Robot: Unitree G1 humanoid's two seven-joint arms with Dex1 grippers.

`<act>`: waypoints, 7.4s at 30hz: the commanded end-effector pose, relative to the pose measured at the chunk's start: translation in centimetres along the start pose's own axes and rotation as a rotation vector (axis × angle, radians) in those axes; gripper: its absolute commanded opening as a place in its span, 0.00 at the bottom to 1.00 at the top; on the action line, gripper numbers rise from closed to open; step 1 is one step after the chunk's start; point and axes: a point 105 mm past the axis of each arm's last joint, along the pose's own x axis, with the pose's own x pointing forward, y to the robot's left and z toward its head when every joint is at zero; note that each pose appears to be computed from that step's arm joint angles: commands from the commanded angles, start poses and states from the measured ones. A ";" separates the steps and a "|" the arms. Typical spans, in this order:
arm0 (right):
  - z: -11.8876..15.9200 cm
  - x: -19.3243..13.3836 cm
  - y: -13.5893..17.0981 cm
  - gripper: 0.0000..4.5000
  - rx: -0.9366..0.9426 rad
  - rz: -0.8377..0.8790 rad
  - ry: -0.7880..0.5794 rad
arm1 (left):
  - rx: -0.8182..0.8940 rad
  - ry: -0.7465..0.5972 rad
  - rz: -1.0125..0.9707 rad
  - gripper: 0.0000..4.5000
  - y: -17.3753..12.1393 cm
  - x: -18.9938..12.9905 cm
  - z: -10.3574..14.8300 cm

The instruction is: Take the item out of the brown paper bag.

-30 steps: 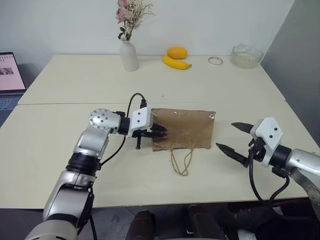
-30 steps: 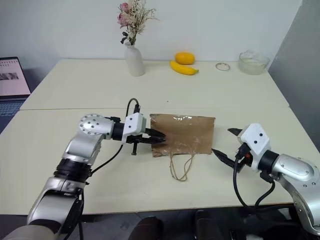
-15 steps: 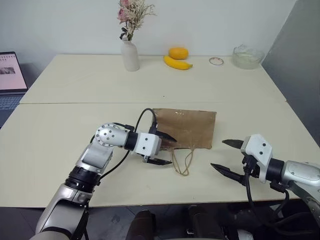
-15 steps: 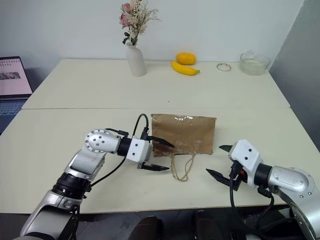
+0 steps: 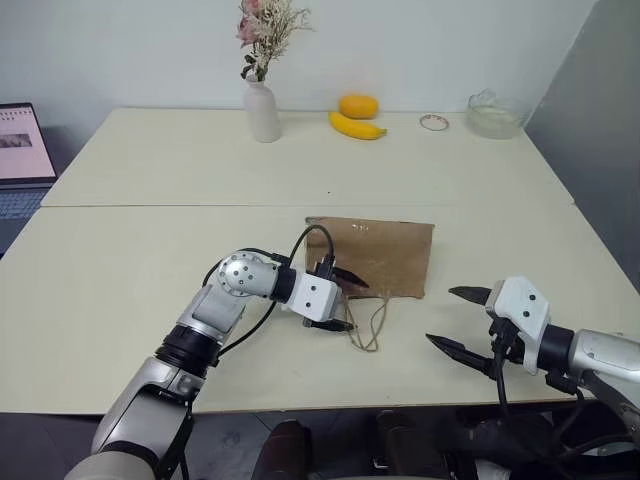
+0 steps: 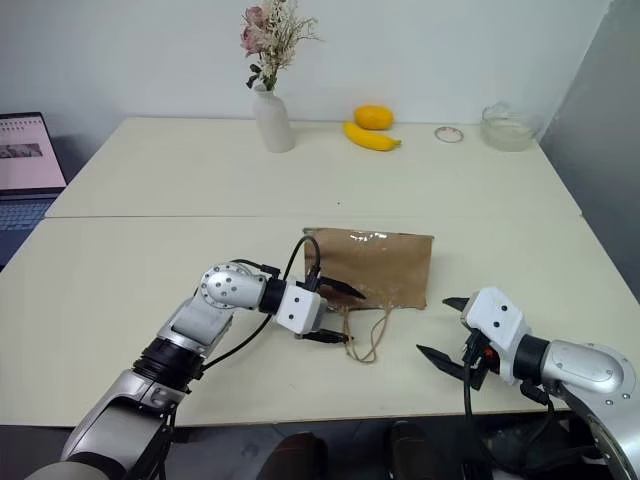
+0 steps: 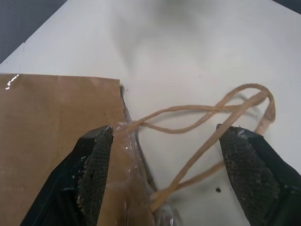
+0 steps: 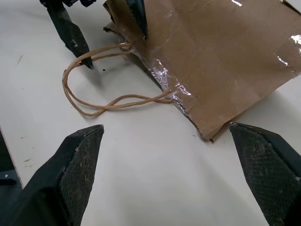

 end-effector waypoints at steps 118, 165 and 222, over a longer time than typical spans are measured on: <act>8.4 8.6 -0.6 0.71 -0.122 -0.025 -0.221 | -0.358 -0.308 0.721 0.00 16.8 -8.1 6.6; 3.6 19.5 -7.5 0.87 -0.935 -0.214 0.350 | -0.322 -0.251 0.740 0.00 15.9 -9.4 5.8; 4.7 -0.6 -17.9 0.67 -0.673 -0.354 0.268 | -0.331 -0.143 0.765 0.00 16.0 -9.1 3.5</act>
